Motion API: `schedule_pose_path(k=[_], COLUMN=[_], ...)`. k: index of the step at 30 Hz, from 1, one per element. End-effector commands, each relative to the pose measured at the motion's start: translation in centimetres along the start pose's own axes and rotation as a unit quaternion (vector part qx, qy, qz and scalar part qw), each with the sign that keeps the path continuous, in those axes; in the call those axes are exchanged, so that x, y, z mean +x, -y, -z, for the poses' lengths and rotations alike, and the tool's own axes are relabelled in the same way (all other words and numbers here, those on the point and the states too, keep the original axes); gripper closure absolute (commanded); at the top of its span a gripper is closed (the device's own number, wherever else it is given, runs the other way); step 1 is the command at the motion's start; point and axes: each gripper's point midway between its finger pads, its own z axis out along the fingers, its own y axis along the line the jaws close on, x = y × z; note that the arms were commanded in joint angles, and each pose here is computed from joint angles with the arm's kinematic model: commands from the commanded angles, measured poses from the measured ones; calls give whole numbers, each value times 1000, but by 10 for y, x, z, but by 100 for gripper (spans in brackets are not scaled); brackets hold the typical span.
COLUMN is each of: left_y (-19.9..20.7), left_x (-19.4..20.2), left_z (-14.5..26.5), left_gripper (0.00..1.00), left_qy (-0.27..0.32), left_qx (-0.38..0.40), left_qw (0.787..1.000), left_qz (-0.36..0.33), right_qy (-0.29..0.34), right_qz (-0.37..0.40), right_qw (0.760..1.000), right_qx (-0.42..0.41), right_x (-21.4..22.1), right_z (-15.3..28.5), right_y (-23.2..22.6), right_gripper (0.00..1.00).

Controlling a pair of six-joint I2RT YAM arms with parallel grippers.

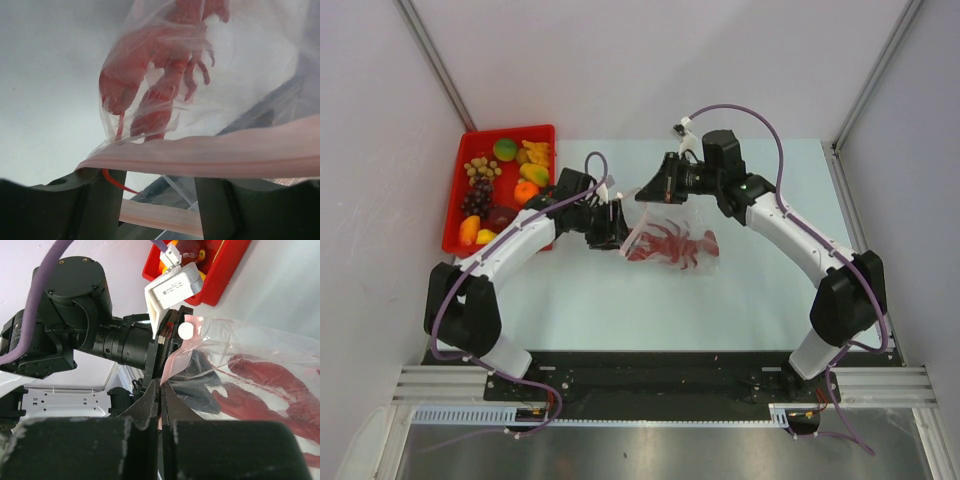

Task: Place the food in the zip-top bag and seal the zipper
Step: Place the fake lobster in the zipper food storage bag.

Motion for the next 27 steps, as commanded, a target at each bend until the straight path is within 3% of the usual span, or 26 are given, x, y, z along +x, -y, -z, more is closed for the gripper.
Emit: schedule_pose_path(k=[1, 6, 12, 14, 17, 20, 25, 27], left_y=[21, 29, 31, 34, 34, 32, 35, 38], left_x=[-20, -25, -27, -27, -25, -23, -32, -45], left_z=[4, -3, -5, -3, -8, -16, -17, -6], left_gripper=[45, 63, 75, 73, 56, 54, 94, 100], left_qy=[44, 43, 37, 44, 39, 27, 36, 62], left_qx=[42, 68, 45, 45, 40, 42, 52, 61], left_qw=[998, 997, 998, 997, 997, 999, 998, 996], left_qz=[6, 9, -36, -48, -44, -21, -8, -9], right_qy=[40, 36, 37, 35, 39, 41, 38, 38], right_qz=[26, 21, 13, 8, 5, -2, -5, -10], right_qw=[998, 998, 998, 998, 997, 997, 997, 998], right_qx=[-49, -54, -53, -53, -65, -72, -71, -58], right_x=[-22, -19, -20, -19, -22, -24, -24, -26], right_z=[2, -2, -4, -5, -8, -9, -7, -2], right_y=[-29, -28, -27, -26, -30, -31, -29, -21], right_gripper=[100, 100, 100, 100, 100, 100, 100, 100])
